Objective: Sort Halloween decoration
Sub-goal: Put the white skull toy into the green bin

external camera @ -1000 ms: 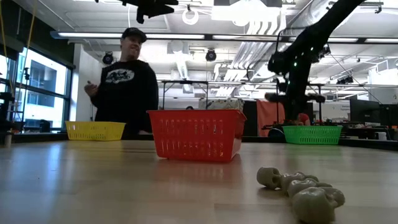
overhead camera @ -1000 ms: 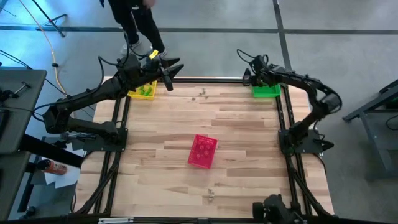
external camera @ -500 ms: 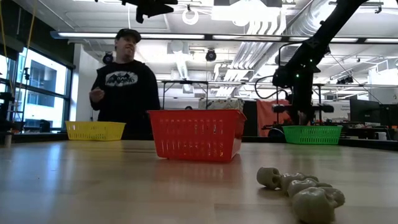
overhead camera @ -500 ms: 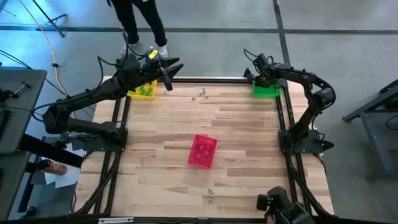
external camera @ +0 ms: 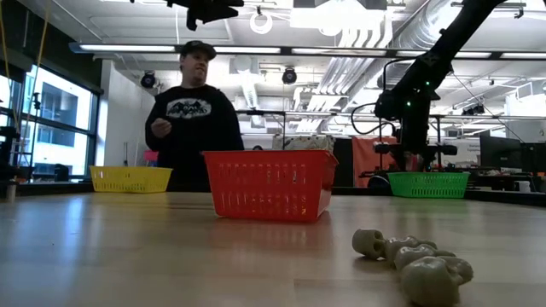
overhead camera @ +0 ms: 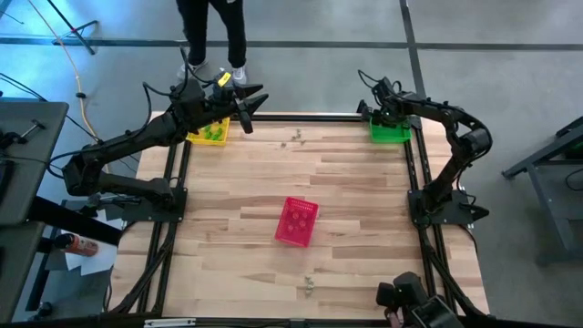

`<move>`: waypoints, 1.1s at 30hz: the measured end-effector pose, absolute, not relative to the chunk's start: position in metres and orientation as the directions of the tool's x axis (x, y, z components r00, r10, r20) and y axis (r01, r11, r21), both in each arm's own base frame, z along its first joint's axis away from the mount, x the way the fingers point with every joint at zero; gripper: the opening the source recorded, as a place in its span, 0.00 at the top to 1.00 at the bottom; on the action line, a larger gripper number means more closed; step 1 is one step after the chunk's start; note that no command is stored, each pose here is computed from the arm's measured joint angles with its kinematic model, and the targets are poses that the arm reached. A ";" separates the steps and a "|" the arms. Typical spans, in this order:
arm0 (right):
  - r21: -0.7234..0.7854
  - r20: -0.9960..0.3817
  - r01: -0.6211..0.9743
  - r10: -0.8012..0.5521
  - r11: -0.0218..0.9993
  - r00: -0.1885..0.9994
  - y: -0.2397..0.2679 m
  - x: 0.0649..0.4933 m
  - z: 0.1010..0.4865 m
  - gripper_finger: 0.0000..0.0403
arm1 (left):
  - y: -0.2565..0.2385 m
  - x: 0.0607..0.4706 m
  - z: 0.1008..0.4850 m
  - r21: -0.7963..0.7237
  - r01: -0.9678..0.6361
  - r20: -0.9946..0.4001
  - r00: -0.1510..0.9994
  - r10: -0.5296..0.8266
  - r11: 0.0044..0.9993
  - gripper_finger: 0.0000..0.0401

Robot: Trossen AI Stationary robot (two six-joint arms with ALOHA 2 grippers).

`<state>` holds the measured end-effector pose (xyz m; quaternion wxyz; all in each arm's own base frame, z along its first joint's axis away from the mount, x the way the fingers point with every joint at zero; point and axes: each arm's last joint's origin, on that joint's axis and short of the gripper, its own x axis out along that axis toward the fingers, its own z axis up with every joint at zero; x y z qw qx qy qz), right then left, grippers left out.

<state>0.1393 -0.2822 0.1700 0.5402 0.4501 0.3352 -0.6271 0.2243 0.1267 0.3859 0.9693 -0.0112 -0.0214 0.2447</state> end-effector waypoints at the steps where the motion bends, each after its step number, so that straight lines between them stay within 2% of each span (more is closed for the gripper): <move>1: 0.066 -0.925 0.980 -0.379 -0.188 -0.011 -0.282 0.139 0.171 0.65 | 0.127 0.224 0.386 -0.032 -0.474 0.036 0.879 0.475 0.880 0.62; 7: 0.112 -0.876 0.981 -0.482 -0.158 0.022 -0.280 0.138 0.195 0.61 | 0.127 0.224 0.386 -0.032 -0.474 0.035 0.879 0.475 0.880 0.62; 11: 0.226 -0.765 0.972 -0.629 -0.066 0.135 -0.276 0.140 0.232 0.61 | 0.127 0.224 0.386 -0.027 -0.475 0.034 0.879 0.475 0.880 0.62; 14: 0.337 -0.616 0.936 -0.727 0.105 0.304 -0.268 0.145 0.267 0.61 | 0.127 0.224 0.385 0.010 -0.475 0.031 0.880 0.475 0.880 0.62; 17: 0.413 -0.404 0.830 -0.741 0.375 0.536 -0.255 0.156 0.304 0.61 | 0.127 0.224 0.385 0.021 -0.473 0.028 0.881 0.472 0.881 0.62; 21: 0.375 -0.150 0.584 -0.575 0.719 0.804 -0.227 0.175 0.341 0.61 | 0.126 0.225 0.382 0.020 -0.442 -0.008 0.897 0.442 0.897 0.62; 24: 0.284 -0.064 0.402 -0.401 0.871 0.914 -0.204 0.191 0.354 0.61 | 0.125 0.225 0.379 0.020 -0.420 -0.041 0.906 0.421 0.907 0.62; 28: 0.111 -0.058 0.176 -0.170 0.978 0.984 -0.175 0.214 0.355 0.61 | 0.124 0.225 0.374 0.027 -0.386 -0.083 0.918 0.387 0.922 0.62; 33: -0.116 -0.063 0.015 -0.022 0.993 0.998 -0.143 0.236 0.355 0.61 | 0.122 0.226 0.374 -0.004 -0.315 -0.086 0.946 0.313 0.949 0.62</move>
